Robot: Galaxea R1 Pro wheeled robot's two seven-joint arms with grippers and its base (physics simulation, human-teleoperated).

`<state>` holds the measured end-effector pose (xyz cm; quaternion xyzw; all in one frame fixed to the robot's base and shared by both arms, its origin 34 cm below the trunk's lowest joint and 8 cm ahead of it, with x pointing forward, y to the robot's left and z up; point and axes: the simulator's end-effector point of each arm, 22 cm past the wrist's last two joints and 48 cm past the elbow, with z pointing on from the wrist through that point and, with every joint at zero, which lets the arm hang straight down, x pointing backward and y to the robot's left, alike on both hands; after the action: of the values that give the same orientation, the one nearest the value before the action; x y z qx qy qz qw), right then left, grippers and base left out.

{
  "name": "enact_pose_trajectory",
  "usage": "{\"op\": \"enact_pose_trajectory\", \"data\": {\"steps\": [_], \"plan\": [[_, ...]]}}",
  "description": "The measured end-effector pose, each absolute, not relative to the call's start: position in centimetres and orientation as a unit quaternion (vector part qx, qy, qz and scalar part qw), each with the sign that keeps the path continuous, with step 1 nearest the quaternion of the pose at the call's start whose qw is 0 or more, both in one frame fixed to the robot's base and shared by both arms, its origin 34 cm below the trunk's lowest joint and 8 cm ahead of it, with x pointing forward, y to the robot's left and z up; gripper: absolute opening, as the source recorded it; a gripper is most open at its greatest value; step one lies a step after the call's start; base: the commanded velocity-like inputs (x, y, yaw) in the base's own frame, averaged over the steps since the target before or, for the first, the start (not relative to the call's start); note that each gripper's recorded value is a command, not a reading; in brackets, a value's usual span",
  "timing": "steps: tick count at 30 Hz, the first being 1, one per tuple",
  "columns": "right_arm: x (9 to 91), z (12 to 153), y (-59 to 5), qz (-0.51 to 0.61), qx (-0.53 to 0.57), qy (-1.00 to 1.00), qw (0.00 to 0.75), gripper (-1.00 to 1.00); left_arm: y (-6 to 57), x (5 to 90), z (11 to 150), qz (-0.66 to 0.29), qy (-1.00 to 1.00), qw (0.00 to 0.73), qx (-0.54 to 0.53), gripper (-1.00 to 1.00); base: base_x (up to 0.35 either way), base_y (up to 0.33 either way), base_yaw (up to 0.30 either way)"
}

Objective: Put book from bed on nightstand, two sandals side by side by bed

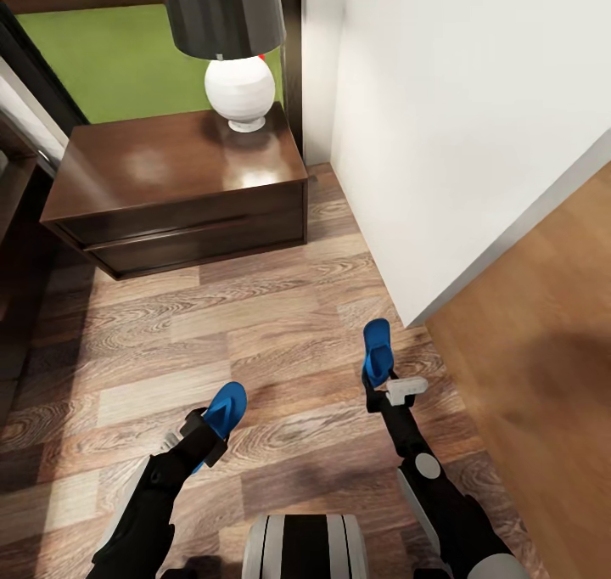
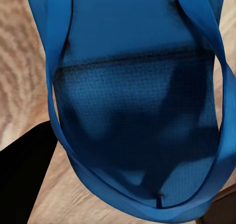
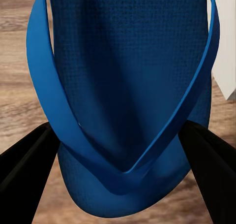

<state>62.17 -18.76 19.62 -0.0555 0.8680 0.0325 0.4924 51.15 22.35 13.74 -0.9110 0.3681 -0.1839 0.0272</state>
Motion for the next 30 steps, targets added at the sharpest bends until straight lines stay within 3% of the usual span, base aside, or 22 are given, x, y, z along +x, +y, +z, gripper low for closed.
{"op": "enact_pose_trajectory", "data": {"steps": [30], "plan": [[66.1,27.7,-18.9,0.028,-0.058,0.829,0.556,-1.00,23.7,55.1,19.4,-0.234,0.370,0.060,-0.897,-1.00,0.000,0.000,0.000]]}}
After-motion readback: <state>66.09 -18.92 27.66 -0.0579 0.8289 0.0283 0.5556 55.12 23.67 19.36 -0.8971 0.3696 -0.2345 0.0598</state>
